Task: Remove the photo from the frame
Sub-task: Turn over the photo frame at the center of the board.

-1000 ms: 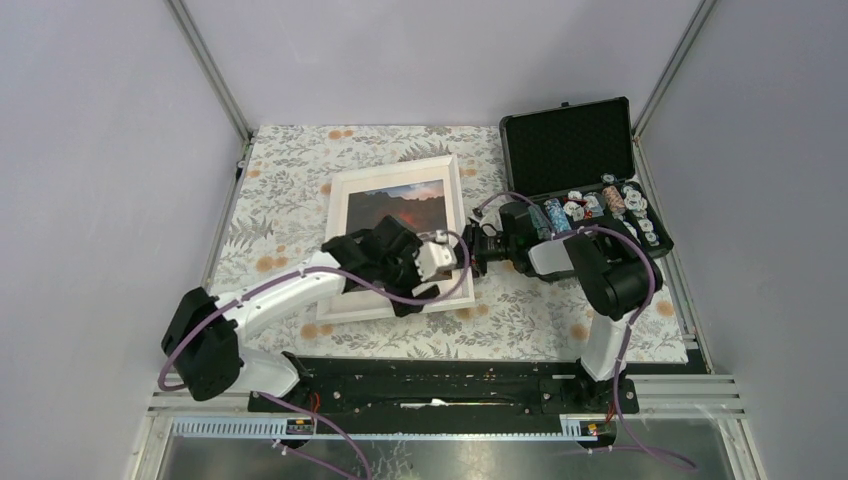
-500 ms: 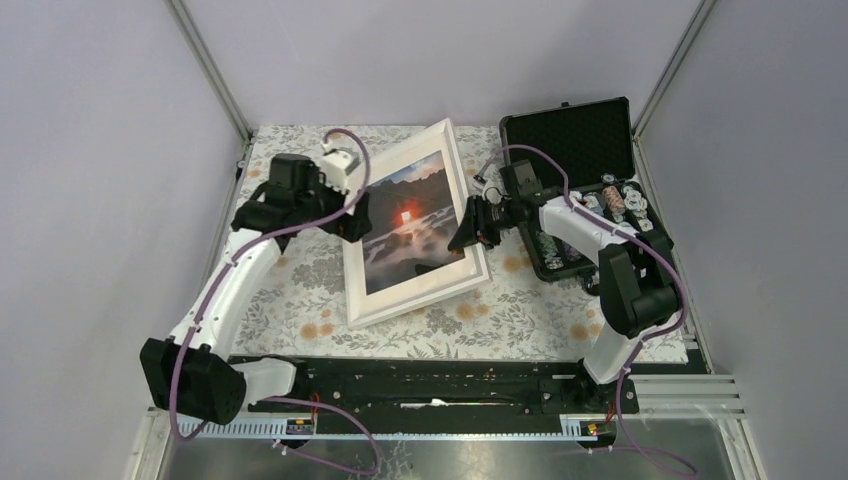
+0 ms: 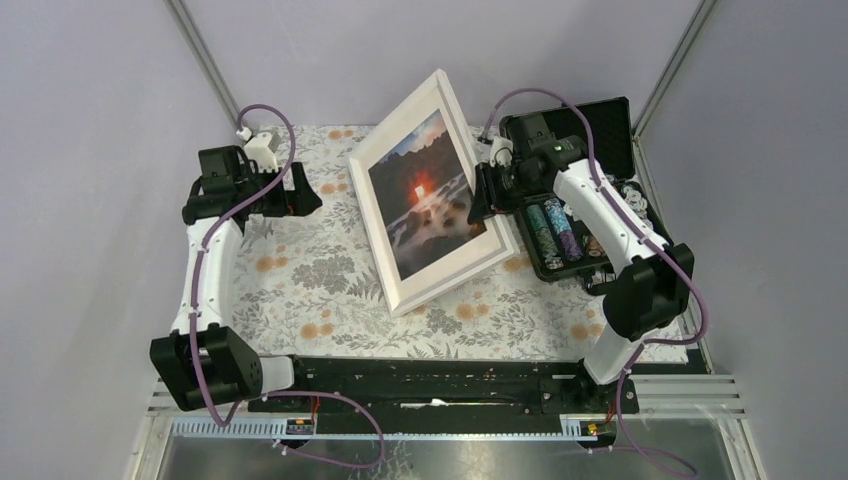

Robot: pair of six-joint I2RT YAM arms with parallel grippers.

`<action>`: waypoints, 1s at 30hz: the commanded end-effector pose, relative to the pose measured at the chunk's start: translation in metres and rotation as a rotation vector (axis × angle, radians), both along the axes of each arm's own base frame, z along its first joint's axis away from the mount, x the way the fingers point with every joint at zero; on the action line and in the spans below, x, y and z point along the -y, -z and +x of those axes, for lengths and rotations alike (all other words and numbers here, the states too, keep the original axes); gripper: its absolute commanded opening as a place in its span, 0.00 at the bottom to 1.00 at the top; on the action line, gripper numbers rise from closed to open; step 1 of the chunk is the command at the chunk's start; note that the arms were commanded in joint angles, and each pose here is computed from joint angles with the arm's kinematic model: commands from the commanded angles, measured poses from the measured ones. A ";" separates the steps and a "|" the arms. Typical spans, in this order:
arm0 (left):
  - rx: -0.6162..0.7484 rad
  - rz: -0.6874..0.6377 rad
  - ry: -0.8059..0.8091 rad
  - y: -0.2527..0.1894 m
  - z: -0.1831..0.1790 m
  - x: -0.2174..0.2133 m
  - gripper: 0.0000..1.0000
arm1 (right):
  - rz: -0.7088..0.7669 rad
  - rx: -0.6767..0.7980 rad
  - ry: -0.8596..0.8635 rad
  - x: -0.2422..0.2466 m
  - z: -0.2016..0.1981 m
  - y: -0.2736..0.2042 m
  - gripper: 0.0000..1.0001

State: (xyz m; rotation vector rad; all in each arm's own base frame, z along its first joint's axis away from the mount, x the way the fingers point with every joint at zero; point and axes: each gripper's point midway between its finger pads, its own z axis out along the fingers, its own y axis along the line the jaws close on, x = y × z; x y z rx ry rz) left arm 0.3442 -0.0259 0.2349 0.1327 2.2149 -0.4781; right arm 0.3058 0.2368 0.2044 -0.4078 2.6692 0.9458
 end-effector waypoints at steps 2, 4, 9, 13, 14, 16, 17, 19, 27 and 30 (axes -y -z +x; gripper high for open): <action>0.056 -0.043 0.015 -0.020 0.009 -0.004 0.99 | -0.103 0.557 -0.111 0.008 0.061 -0.082 0.00; 0.053 -0.037 -0.001 -0.020 0.010 -0.011 0.99 | -0.153 0.660 -0.142 0.003 0.065 -0.098 0.00; 0.016 -0.046 -0.030 -0.015 0.010 -0.025 0.99 | -0.313 0.921 -0.197 -0.011 0.069 -0.134 0.00; 0.005 -0.066 -0.067 -0.015 0.013 -0.041 0.99 | -0.424 1.034 -0.213 -0.017 0.072 -0.145 0.00; 0.006 -0.077 -0.075 -0.017 0.013 -0.045 0.99 | -0.448 1.062 -0.211 -0.017 0.074 -0.148 0.00; 0.008 -0.096 -0.090 -0.021 0.015 -0.055 0.99 | -0.493 1.118 -0.201 -0.020 0.077 -0.155 0.00; 0.009 -0.104 -0.101 -0.023 0.018 -0.061 0.99 | -0.513 1.146 -0.188 -0.021 0.078 -0.162 0.00; 0.018 -0.114 -0.132 -0.029 0.022 -0.075 0.99 | -0.548 1.188 -0.173 -0.024 0.081 -0.171 0.00; 0.020 -0.167 -0.172 -0.038 0.027 -0.105 0.99 | -0.633 1.321 -0.078 -0.024 0.104 -0.211 0.00; 0.014 -0.160 -0.170 -0.033 0.026 -0.106 0.99 | -0.653 1.353 -0.076 -0.028 0.112 -0.213 0.00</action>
